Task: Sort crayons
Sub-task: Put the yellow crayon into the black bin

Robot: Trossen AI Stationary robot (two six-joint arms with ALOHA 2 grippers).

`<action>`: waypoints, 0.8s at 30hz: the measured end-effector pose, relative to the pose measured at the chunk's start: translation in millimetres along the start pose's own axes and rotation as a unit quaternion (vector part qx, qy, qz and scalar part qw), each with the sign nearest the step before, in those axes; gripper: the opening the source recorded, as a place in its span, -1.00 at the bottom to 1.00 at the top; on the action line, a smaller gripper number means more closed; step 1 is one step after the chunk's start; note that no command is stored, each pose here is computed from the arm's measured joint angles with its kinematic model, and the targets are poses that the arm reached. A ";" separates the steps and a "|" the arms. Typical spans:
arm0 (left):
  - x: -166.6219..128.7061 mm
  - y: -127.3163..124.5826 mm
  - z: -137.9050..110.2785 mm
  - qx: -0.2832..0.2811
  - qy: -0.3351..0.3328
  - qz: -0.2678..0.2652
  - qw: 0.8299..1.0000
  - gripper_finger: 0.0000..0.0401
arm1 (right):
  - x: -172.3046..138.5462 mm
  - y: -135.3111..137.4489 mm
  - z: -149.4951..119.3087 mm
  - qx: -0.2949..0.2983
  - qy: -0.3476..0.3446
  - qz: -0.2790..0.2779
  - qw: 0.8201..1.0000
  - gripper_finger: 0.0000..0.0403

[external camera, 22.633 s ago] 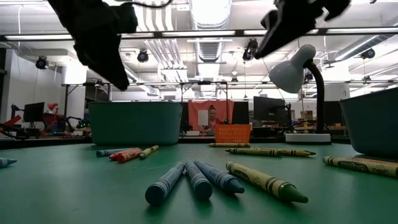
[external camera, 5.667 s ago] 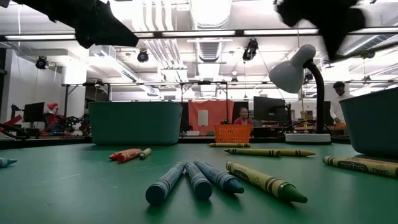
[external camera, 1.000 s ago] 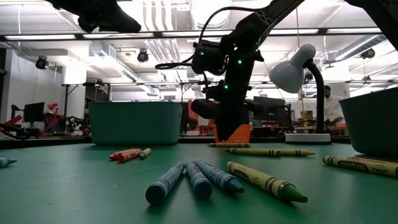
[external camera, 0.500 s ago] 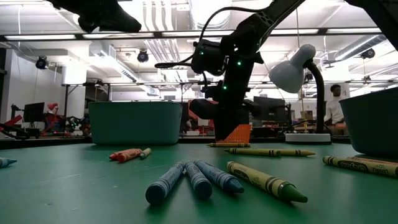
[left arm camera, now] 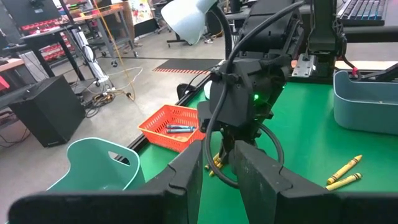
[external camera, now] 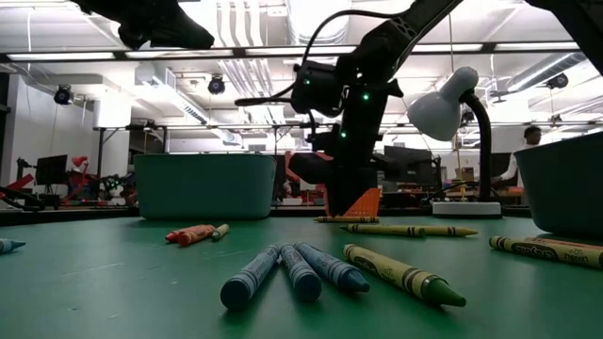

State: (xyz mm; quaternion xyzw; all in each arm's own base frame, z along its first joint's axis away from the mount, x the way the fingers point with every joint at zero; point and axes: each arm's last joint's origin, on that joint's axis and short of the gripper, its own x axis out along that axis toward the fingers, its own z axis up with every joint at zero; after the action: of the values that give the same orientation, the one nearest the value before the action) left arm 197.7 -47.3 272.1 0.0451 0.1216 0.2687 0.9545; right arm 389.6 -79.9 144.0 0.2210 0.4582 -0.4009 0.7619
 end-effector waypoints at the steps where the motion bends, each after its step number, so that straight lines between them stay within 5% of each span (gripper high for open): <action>1: 0.1 0.0 0.0 0.000 0.000 0.000 1.000 -0.62 | -0.5 1.1 -0.9 -0.002 0.001 0.002 1.000 -0.71; 11: 0.0 0.0 0.1 -0.001 0.000 0.000 1.000 -0.62 | -21.8 4.2 5.7 -0.010 -0.017 0.012 1.000 -0.71; 24: 0.1 -0.1 0.5 -0.001 -0.002 0.000 1.000 -0.62 | 10.3 8.2 -1.4 -0.002 -0.004 0.001 1.000 -0.71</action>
State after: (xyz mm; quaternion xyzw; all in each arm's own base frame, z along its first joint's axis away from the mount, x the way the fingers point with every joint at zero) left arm 198.0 -47.3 272.6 0.0449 0.1196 0.2685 0.9548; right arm 398.2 -78.4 134.0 0.2177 0.4557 -0.4004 0.7646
